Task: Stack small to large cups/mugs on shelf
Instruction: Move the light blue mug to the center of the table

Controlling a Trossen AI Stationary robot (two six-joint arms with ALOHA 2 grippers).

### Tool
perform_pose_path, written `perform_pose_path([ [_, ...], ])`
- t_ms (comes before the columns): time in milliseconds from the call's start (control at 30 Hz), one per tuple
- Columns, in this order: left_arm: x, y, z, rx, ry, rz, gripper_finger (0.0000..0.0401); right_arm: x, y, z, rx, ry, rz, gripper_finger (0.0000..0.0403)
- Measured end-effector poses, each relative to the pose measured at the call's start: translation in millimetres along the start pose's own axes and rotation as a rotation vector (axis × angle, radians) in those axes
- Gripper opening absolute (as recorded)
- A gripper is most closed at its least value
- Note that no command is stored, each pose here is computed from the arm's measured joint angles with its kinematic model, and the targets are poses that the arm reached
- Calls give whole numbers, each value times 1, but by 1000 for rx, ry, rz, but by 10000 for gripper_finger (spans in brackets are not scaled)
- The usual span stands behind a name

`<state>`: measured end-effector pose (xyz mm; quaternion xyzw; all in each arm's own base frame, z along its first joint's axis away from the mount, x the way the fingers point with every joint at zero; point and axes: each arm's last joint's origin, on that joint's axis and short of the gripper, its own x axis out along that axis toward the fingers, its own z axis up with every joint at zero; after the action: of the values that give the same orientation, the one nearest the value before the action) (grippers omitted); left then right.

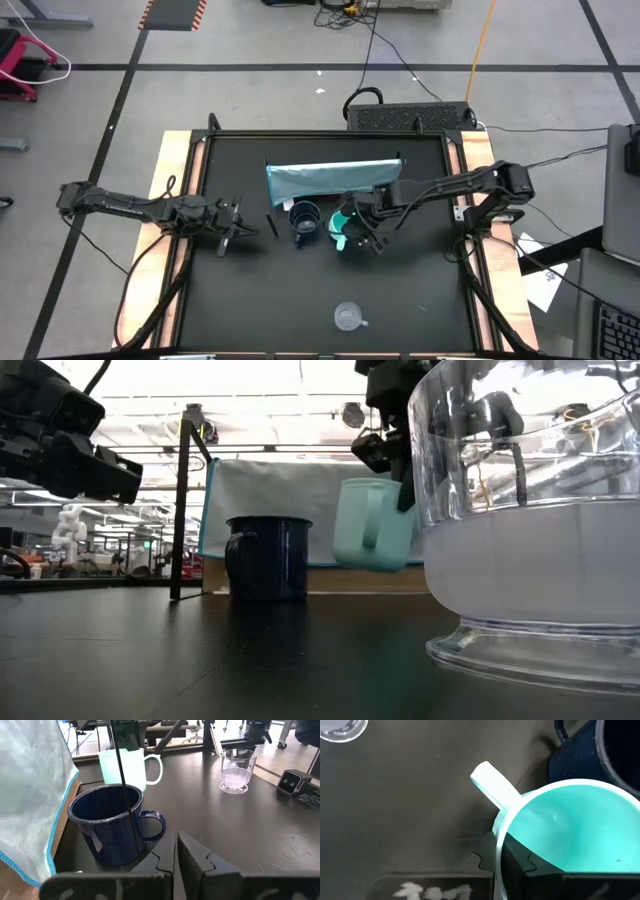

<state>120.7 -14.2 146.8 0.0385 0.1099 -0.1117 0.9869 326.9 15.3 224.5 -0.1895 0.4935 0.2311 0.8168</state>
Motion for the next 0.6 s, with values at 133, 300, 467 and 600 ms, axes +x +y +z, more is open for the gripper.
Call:
perform_pose_path([
  [133, 0, 0, 0, -1, 3, 0, 24, 4, -3, -3, 28, 20, 9, 2],
  [300, 0, 0, -3, -5, 30, -2, 24, 4, -4, -5, 44, 27, 15, 3],
  [467, 0, 0, -3, -7, 32, -3, 24, 4, -4, -5, 45, 25, 15, 3],
  [600, 0, 0, -3, -6, 29, -2, 24, 10, -6, -5, 46, 28, 19, 3],
])
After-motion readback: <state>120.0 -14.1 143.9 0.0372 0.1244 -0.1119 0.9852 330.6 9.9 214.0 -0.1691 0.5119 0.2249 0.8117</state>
